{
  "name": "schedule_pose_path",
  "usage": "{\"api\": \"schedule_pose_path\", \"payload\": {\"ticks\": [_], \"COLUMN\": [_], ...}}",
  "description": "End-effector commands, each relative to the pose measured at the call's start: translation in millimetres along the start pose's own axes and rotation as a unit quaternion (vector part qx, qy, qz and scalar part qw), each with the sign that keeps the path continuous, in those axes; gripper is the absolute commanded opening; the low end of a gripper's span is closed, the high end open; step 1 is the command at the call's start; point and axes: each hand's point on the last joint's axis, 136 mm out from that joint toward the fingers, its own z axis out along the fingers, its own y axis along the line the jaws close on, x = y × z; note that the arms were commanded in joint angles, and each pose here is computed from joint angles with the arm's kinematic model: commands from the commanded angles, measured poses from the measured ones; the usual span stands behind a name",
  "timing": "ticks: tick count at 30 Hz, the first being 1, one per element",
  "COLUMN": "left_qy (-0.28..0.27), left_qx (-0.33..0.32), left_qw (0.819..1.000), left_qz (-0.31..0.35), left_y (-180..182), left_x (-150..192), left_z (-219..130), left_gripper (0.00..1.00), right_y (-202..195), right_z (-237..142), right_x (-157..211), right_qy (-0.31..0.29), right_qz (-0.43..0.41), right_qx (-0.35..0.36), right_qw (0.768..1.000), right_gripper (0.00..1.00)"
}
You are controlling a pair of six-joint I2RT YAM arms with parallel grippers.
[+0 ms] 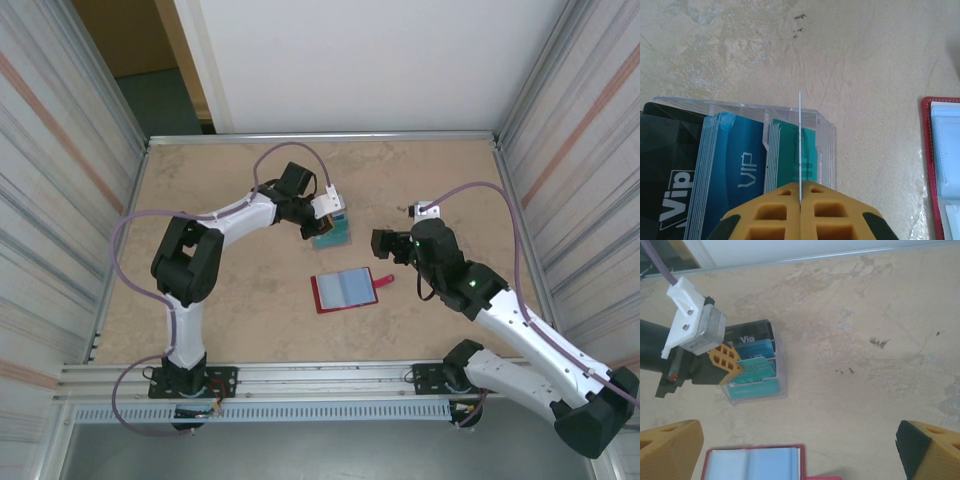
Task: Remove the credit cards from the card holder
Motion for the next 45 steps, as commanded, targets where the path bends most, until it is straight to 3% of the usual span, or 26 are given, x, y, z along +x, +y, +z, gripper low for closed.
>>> {"api": "schedule_pose_path", "payload": {"ticks": [1, 4, 13, 19, 24, 28, 31, 39, 45], "left_qy": [-0.001, 0.000, -0.019, -0.055, -0.086, -0.086, -0.088, -0.129, -0.115], "left_qx": [0.010, 0.007, -0.024, -0.096, -0.187, -0.283, -0.358, -0.491, -0.565], "left_qw": [1.000, 1.000, 0.999, 0.994, 0.977, 0.951, 0.921, 0.829, 0.766], "left_qz": [0.001, 0.001, 0.011, -0.002, -0.048, -0.092, -0.126, -0.237, -0.285], "left_y": [2.7, 3.0, 2.5, 0.9, 5.5, 12.6, 17.3, 21.1, 20.7], "left_x": [-1.1, -3.2, -25.8, -41.3, -30.8, -3.1, 22.5, 104.3, 159.4], "left_z": [-0.2, -4.4, -36.0, -69.9, -100.7, -130.2, -159.4, -237.8, -276.0], "left_gripper": [0.09, 0.21, 0.22, 0.24, 0.52, 0.79, 0.97, 0.99, 0.99], "right_y": [-4.1, -3.8, -10.9, -31.4, -54.5, -70.1, -81.3, -113.7, -134.4], "right_z": [-0.5, -0.7, -1.8, -8.4, -10.8, -6.2, -0.4, 12.2, 22.7], "right_x": [-3.8, -4.2, -7.1, -14.4, -16.7, -15.1, -8.5, 3.8, 11.5], "right_qy": [-0.005, -0.004, -0.013, -0.044, -0.070, -0.094, -0.103, -0.104, -0.095], "right_qz": [0.015, 0.013, 0.011, 0.010, 0.000, -0.034, -0.049, -0.023, -0.042], "right_qx": [0.010, 0.009, 0.027, 0.077, 0.135, 0.172, 0.189, 0.217, 0.241], "right_qw": [1.000, 1.000, 0.999, 0.996, 0.988, 0.980, 0.975, 0.970, 0.965], "right_gripper": [0.99, 0.99, 0.99, 0.99, 0.99, 0.99, 0.99, 0.99, 0.99]}}
